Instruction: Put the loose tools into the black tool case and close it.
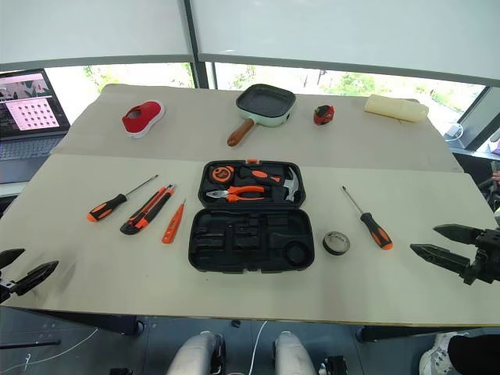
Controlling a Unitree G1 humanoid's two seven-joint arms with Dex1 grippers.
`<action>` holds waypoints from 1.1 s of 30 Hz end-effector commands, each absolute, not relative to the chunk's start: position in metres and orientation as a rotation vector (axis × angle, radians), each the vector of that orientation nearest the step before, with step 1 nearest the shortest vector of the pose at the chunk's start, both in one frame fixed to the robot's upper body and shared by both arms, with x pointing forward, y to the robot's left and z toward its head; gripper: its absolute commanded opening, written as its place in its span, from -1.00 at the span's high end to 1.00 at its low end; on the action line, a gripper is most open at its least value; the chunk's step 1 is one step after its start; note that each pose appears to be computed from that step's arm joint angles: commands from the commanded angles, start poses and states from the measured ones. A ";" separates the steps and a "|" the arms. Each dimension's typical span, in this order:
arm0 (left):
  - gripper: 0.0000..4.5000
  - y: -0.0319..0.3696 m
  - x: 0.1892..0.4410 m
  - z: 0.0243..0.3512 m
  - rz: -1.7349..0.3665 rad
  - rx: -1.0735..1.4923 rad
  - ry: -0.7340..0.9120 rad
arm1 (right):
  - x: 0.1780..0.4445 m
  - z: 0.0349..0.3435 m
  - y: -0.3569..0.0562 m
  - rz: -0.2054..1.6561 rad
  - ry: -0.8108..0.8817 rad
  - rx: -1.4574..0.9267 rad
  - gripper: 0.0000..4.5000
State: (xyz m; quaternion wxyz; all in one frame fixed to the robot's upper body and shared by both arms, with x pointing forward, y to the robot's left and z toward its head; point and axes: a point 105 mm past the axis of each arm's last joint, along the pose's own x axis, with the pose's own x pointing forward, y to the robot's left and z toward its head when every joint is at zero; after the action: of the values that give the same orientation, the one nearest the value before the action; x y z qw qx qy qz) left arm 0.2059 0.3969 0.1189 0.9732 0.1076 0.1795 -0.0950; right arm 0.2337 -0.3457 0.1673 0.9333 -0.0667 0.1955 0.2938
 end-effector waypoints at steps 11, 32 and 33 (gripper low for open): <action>-1.00 0.359 0.267 0.162 -0.305 0.277 0.272 | 0.248 0.231 -0.259 0.778 0.171 -0.261 -0.99; -0.36 0.341 0.364 0.112 -0.471 0.350 0.564 | 0.227 0.247 -0.154 1.057 -0.002 -0.308 -1.00; -0.23 0.342 0.363 0.111 -0.471 0.345 0.567 | 0.227 0.246 -0.155 1.048 -0.003 -0.308 -1.00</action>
State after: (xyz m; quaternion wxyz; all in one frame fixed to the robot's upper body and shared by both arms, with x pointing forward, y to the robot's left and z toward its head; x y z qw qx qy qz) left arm 0.3694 0.3356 0.1207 0.9267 0.1614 0.2476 -0.2321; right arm 0.2298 -0.1528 0.2363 0.8495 -0.1341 0.0236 0.5096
